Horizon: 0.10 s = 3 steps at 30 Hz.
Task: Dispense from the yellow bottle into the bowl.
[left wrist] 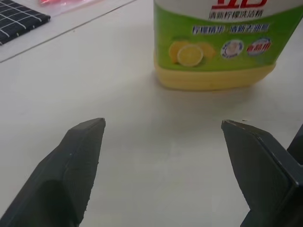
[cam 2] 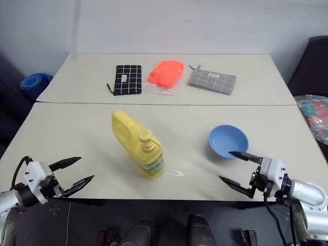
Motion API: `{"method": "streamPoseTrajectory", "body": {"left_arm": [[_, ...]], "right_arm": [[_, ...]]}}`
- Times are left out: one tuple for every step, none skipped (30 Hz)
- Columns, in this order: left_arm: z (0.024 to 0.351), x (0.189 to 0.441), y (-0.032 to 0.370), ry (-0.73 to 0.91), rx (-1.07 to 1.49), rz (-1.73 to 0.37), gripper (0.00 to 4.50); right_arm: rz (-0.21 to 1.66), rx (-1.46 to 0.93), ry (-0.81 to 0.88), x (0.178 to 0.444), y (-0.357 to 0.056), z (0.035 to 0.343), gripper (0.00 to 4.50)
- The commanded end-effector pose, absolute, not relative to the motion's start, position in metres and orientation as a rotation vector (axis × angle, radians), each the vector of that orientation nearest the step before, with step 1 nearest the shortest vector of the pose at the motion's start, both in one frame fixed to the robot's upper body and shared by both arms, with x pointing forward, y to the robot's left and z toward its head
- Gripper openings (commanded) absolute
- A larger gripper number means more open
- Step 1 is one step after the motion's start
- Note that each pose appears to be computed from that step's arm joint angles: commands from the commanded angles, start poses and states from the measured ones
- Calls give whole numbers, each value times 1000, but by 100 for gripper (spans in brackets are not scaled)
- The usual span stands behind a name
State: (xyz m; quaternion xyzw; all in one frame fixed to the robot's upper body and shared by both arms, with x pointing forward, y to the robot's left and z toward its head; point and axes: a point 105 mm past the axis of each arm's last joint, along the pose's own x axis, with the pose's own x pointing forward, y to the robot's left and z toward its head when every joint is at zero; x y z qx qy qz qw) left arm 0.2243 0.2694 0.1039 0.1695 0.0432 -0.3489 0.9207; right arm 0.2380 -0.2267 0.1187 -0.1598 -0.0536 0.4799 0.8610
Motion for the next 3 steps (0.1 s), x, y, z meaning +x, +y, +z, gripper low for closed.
{"method": "streamPoseTrajectory", "body": {"left_arm": [[86,217,274,112,409,-676,417],[81,214,275,123,405,-671,417],[79,212,274,125,387,-677,417]], "right_arm": [[1027,-403,-52,201,-233,110,448],[1020,-419,-26,195,-237,104,448],[1016,-436,-15,192,-239,100,448]]}}
